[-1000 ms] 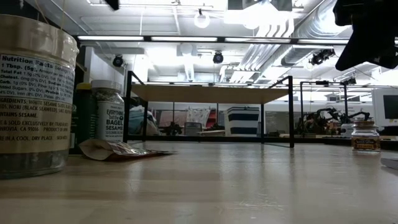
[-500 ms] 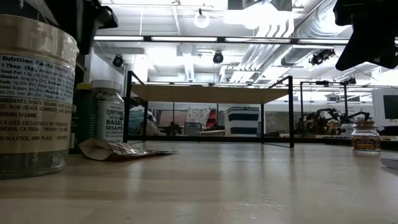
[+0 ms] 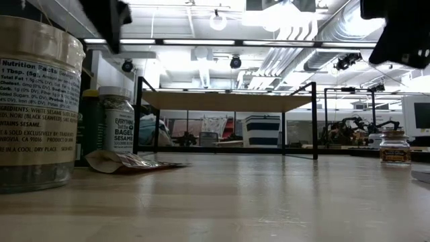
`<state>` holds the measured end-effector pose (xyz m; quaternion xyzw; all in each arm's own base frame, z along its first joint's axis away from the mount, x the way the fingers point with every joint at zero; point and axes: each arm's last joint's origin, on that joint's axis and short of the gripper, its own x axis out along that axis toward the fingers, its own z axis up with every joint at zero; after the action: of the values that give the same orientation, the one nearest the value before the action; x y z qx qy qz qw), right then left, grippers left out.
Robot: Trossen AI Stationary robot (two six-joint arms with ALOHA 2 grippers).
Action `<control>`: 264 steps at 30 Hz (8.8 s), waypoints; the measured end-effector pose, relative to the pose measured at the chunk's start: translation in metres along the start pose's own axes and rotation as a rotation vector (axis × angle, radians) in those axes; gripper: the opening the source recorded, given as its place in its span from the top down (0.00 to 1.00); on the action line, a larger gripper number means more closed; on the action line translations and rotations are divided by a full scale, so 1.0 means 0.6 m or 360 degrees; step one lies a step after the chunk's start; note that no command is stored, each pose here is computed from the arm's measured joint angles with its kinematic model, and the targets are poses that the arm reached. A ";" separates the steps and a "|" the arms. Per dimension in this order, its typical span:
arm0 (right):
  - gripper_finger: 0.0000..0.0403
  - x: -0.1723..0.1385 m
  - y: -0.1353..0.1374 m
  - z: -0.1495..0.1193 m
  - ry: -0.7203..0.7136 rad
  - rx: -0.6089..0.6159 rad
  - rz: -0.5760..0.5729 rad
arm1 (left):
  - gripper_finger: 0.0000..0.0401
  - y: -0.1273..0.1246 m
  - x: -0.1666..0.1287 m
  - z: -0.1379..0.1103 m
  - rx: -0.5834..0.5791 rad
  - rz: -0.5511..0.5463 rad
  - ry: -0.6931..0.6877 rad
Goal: Shelf spices
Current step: Adjust the shelf
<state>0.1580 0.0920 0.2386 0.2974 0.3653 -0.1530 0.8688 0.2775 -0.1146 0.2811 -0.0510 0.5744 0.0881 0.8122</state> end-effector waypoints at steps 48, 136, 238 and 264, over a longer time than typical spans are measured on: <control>1.00 0.034 -0.051 -0.011 0.1035 0.0047 -0.1018 | 0.67 0.021 0.005 0.043 -0.0365 -0.0016 -0.0277; 1.00 0.015 -0.045 0.179 -0.0973 0.0277 0.0320 | 0.40 0.021 -0.023 0.058 -0.1049 -0.0344 -0.1537; 1.00 0.027 0.005 0.056 -0.0386 -0.0058 0.0266 | 0.36 0.064 -0.020 0.003 -0.0221 -0.0242 -0.0254; 1.00 0.023 -0.172 0.250 -0.1091 0.0665 -0.0231 | 1.00 0.524 -0.105 0.078 -0.1148 0.0928 -0.0854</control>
<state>0.1988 -0.0832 0.2701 0.3727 0.0357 -0.3751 0.8480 0.2370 0.1965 0.3622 -0.1408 0.2701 0.5119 0.8033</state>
